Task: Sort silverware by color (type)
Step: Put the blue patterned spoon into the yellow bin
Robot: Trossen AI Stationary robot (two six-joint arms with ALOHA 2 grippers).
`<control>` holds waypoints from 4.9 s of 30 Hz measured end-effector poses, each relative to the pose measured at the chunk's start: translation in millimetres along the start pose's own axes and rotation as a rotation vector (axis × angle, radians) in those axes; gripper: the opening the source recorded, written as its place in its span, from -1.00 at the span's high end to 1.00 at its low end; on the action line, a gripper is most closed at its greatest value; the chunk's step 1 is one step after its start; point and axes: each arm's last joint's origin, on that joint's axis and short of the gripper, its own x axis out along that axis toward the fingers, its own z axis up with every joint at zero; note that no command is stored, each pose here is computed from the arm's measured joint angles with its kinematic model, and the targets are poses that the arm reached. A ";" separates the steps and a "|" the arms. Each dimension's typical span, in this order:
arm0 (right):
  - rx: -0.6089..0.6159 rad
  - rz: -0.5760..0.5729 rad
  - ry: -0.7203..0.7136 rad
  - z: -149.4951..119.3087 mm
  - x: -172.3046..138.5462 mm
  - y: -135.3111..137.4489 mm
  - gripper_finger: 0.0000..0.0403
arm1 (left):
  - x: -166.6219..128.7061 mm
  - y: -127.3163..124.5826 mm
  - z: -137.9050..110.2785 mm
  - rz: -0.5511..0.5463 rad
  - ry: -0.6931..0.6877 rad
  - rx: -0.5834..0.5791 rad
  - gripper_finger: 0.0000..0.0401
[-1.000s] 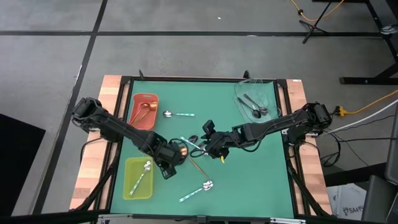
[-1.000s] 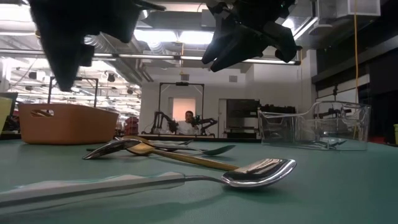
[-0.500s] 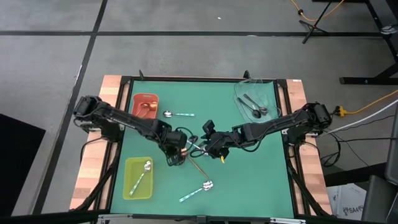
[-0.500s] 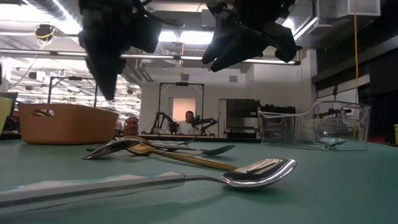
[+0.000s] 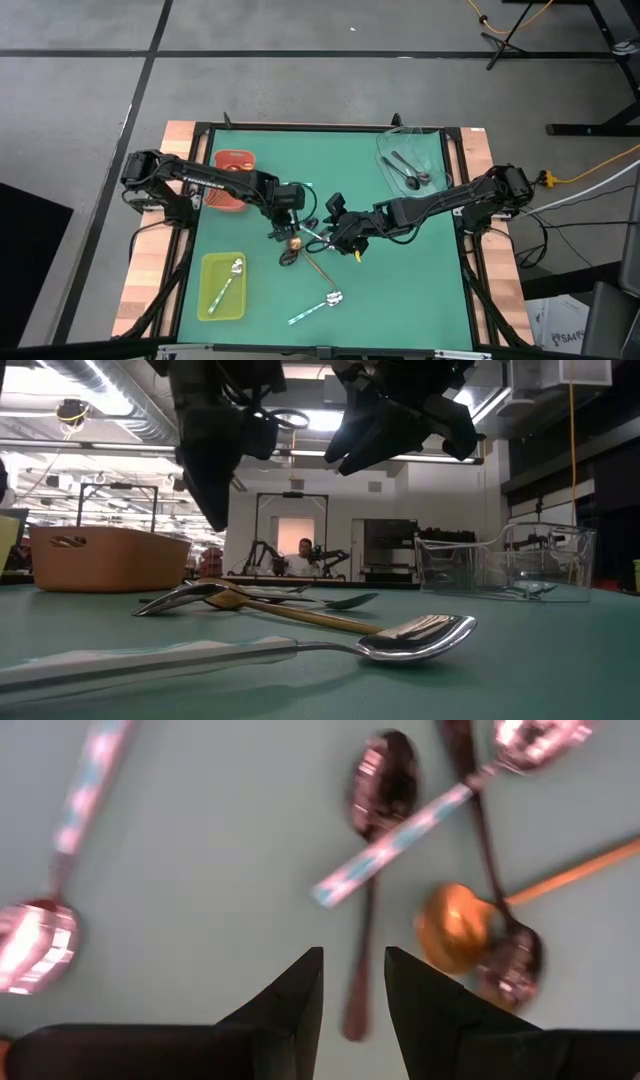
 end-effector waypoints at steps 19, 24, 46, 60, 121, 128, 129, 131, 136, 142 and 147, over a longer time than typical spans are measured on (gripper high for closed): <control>0.000 0.000 0.000 0.1 -0.1 0.0 0.38 | 0.5 61.6 25.8 0.169 -0.089 0.005 0.49; 0.000 0.000 0.000 0.1 0.0 0.1 0.38 | -0.1 75.4 31.8 0.179 -0.117 0.003 0.49; 0.000 -0.001 0.000 0.1 0.0 -0.2 0.38 | -2.6 122.7 38.6 0.219 -0.132 -0.091 0.49; 0.000 0.000 0.000 0.0 0.0 -0.1 0.38 | -2.9 121.3 41.7 0.213 -0.165 -0.090 0.49; 0.000 0.000 0.000 0.0 -0.1 0.0 0.38 | 76.8 120.3 43.7 0.182 0.064 -0.043 0.49; 0.000 0.000 0.000 0.1 -0.1 0.0 0.38 | 76.3 114.6 43.2 0.235 0.058 -0.017 0.49; 0.000 0.000 0.000 0.0 -0.1 -0.1 0.38 | 76.3 114.2 43.0 0.247 0.058 -0.014 0.49; 0.000 0.000 0.000 0.0 -0.1 0.0 0.38 | 76.3 112.4 42.9 0.268 0.056 -0.005 0.49; 0.000 0.000 0.000 0.0 0.0 -0.1 0.38 | 76.5 110.9 42.8 0.283 0.054 0.001 0.49; 0.000 0.000 0.000 0.0 0.0 -0.1 0.38 | 74.0 105.3 42.3 0.284 0.049 0.050 0.49; 0.000 0.000 0.000 0.1 -0.1 0.0 0.38 | 66.7 104.2 41.8 0.269 0.042 0.096 0.49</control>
